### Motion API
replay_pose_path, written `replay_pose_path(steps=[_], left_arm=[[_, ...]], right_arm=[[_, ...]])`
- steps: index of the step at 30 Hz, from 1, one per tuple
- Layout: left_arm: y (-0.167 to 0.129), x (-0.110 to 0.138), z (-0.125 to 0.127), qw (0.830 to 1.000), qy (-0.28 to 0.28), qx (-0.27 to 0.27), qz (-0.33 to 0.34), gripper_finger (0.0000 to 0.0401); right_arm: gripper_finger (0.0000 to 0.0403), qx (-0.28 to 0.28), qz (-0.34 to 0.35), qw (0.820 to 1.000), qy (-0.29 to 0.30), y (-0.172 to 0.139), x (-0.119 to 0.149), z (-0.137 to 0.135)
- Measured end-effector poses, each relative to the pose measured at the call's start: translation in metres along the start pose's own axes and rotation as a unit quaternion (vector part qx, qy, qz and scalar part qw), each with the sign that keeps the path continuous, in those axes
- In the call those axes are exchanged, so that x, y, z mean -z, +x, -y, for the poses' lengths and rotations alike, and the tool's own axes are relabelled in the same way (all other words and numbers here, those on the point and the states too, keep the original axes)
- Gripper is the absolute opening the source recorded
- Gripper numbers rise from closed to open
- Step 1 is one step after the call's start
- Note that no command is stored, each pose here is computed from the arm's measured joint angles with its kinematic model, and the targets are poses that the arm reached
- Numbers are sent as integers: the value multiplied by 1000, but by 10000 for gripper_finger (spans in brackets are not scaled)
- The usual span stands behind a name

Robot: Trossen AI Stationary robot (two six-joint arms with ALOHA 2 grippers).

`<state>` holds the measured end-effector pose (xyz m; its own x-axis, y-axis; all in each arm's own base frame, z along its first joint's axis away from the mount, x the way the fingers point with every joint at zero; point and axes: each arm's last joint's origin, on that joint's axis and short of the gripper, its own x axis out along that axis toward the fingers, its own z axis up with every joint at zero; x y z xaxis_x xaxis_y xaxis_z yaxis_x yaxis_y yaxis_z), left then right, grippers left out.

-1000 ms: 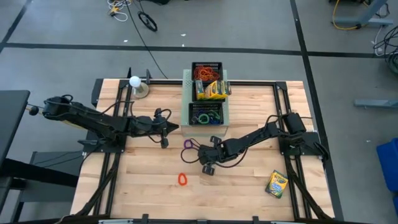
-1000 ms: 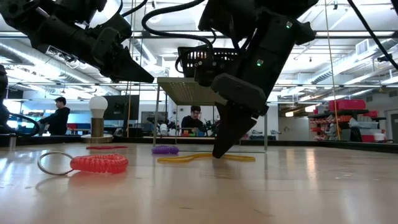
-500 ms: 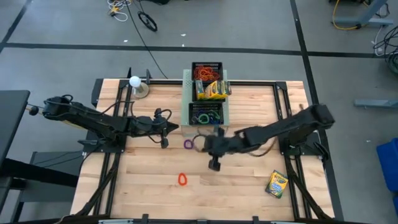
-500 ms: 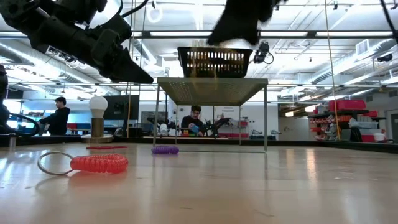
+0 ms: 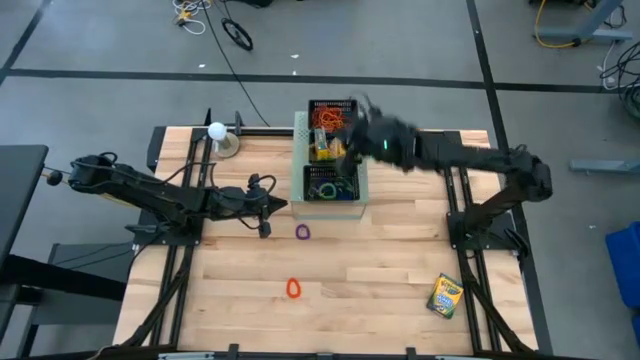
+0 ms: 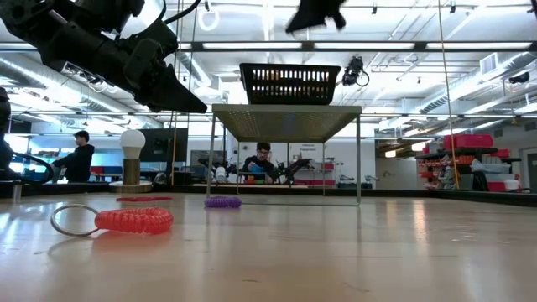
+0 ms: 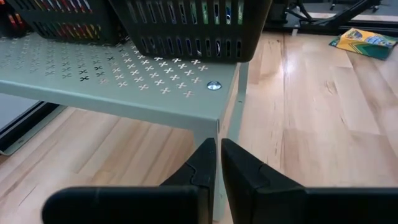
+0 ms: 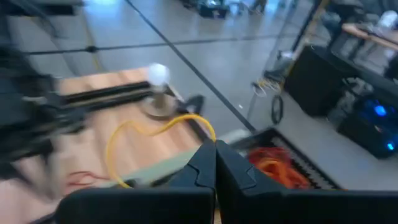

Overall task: Pick & Place Office Desk Supplies
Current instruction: Put the yellow rubber band into the top black bin on the shelf

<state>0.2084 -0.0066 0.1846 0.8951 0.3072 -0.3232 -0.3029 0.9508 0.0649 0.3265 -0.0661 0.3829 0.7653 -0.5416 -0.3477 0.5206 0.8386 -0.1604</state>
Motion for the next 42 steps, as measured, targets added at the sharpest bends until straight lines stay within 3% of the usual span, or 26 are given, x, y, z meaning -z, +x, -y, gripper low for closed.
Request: replay_pose_path(steps=[6, 10, 21, 25, 35, 42], left_arm=[[0, 0, 0, 1000, -5, 0, 1, 34], [0, -1, 0, 1000, -7, 0, 6, 34], [0, -2, 0, 1000, -11, 5, 7, 34], [0, -2, 0, 1000, -11, 5, 7, 34], [0, -2, 0, 1000, -10, 5, 7, 34], [0, -2, 0, 1000, -10, 4, 7, 34]], right_arm=[[0, 54, -8, 998, 23, 34, 6, 83], [0, 41, -20, 998, 40, 54, 17, 109], [2, 44, -85, 994, 44, 108, 56, 125], [2, 50, -61, 995, 52, 109, 52, 128], [2, 6, -5, 998, 60, 89, 30, 118], [2, 8, 78, 995, 63, 79, 10, 117]])
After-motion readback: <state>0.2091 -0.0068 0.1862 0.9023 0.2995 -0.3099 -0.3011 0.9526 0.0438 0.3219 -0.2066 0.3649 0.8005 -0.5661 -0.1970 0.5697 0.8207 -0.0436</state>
